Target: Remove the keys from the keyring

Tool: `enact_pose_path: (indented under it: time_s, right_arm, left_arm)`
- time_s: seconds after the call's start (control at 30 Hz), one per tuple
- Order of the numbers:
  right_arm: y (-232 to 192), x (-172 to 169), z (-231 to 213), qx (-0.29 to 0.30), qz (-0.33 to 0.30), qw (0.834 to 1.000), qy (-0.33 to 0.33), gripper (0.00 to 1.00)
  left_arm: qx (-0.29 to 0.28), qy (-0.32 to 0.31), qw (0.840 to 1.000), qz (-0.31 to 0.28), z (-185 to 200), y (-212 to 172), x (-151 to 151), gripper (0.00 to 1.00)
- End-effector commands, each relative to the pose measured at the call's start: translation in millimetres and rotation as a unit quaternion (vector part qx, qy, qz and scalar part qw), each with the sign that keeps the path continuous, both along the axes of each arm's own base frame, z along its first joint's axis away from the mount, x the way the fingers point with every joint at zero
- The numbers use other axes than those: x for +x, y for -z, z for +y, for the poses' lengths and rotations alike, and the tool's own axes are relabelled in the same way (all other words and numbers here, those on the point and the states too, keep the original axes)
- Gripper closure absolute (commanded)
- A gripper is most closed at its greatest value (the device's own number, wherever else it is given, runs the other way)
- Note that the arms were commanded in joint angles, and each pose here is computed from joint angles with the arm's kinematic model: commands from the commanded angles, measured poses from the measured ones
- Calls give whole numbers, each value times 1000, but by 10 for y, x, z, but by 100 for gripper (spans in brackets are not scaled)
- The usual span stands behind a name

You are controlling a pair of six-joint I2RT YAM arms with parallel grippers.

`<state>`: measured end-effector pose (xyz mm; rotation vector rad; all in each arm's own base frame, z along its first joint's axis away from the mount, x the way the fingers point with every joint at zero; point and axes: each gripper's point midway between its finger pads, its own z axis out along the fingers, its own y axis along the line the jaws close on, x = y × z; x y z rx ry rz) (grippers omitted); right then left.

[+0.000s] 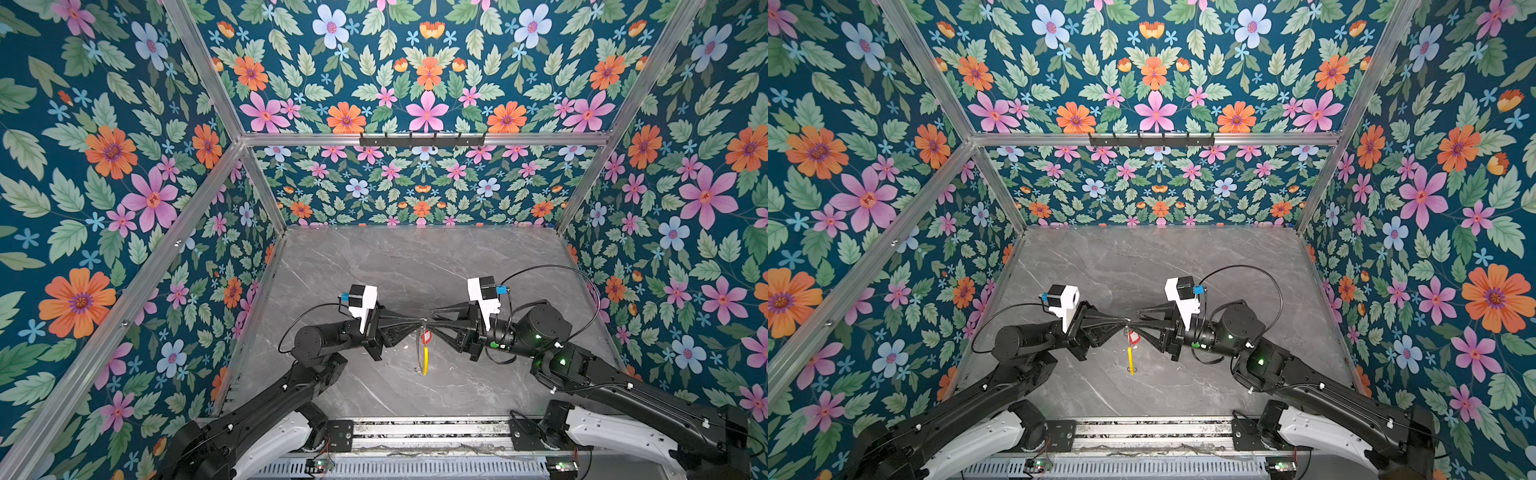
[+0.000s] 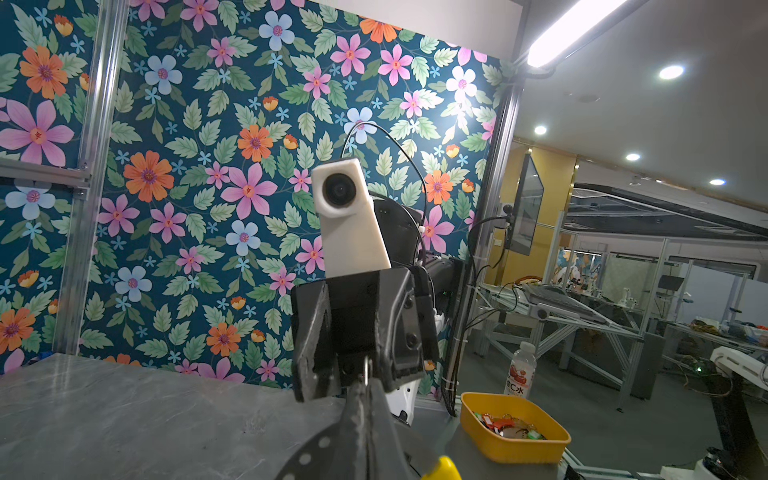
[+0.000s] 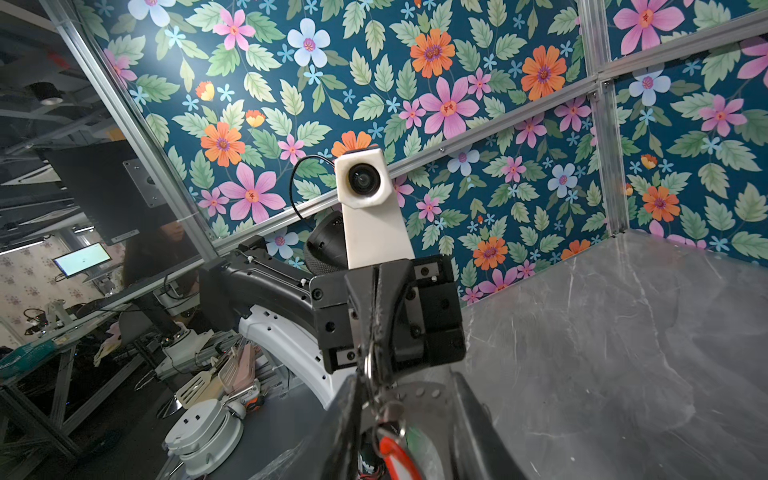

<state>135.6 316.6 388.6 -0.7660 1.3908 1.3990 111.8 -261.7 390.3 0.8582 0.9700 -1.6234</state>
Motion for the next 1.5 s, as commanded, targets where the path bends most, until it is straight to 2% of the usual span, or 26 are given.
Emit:
enact_pose_path:
  time_s: [0.0, 0.67, 1.23, 1.37, 1.4, 1.47]
  right_arm:
    - [-126, -44, 3, 20, -8, 1000, -11, 68]
    - [-83, -97, 39, 11, -5, 1000, -25, 82]
    - [-26, -85, 41, -4, -2, 1000, -21, 100]
    - [3, -86, 18, -13, -1, 1000, -16, 100]
    - [3, -89, 6, -17, -1, 1000, -15, 100]
    - [9, -89, -24, -28, 0, 1000, -9, 100]
  left_arm:
    - [-18, -2, 1000, -17, 44, -76, -39, 100]
    - [-20, -9, 1000, -13, 44, -65, -10, 100]
    - [-20, -12, 1000, -9, 41, -74, 8, 100]
    - [-16, -10, 1000, -4, 29, -77, 19, 100]
    - [-14, -8, 1000, -2, 25, -80, 15, 98]
    - [-9, -5, 1000, 2, 18, -81, 16, 89]
